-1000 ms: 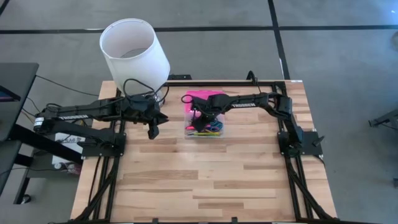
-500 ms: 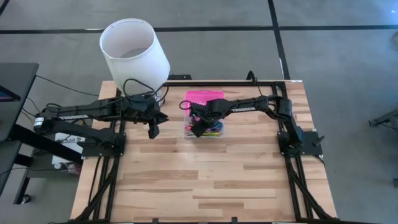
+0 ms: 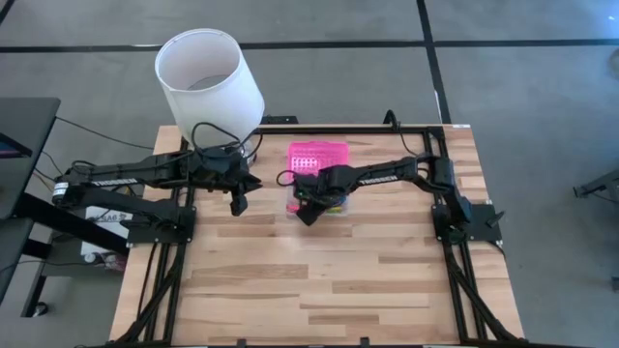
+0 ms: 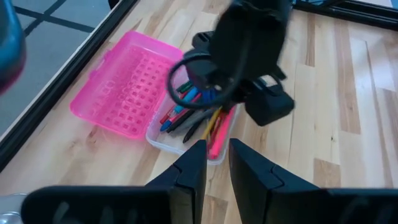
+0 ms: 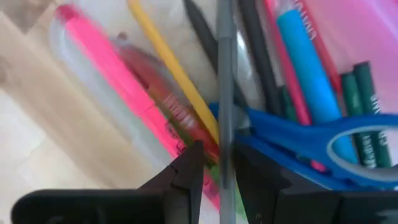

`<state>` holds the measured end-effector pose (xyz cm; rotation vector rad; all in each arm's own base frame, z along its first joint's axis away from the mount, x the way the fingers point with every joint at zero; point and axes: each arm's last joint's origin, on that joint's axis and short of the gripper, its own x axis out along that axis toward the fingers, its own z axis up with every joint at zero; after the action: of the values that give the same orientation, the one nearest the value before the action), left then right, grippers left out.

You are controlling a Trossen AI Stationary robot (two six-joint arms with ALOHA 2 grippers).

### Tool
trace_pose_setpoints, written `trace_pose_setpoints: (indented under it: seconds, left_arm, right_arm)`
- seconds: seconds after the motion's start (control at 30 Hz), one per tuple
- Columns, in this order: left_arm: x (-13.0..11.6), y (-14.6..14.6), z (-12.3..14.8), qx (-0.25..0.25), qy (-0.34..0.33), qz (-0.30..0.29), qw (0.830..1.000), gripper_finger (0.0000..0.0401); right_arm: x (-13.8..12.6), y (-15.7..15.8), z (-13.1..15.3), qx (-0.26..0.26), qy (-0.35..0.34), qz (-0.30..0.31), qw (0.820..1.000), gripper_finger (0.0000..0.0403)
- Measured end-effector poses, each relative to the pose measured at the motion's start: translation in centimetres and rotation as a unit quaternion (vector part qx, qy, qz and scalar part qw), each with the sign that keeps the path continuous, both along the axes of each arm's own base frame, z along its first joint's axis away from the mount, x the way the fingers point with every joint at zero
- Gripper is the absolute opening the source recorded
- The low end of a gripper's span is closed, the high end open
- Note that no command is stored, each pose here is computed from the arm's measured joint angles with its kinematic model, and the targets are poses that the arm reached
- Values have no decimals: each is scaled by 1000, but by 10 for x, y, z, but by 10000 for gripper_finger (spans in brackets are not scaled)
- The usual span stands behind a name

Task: Pick & place school supplies into a supply box
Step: Move the pink supply box to the middle of the table

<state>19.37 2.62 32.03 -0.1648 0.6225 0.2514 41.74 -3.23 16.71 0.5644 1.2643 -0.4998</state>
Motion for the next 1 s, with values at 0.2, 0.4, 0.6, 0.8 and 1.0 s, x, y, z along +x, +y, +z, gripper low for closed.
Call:
trace_pose_setpoints:
  seconds: [0.2, 0.4, 0.6, 0.8, 1.0]
  left_arm:
    - [0, 0, 0, 8, 2, -6, 1000, 61]
    - [0, 0, 0, 18, 4, -9, 1000, 61]
    - [0, 0, 0, 26, 6, -15, 1000, 61]
    - [0, 0, 0, 32, 6, -19, 999, 61]
    - [2, 1, 1, 45, 3, -28, 999, 61]
  right_arm:
    - [-1, 20, 0, 5, 10, 8, 1000, 82]
    - [-1, 37, -1, 10, 12, 4, 1000, 82]
    - [-2, 60, -1, 30, 13, 7, 999, 82]
    - [-5, 90, -1, 49, 15, 8, 999, 82]
    - [-11, 124, 0, 56, 16, 16, 998, 82]
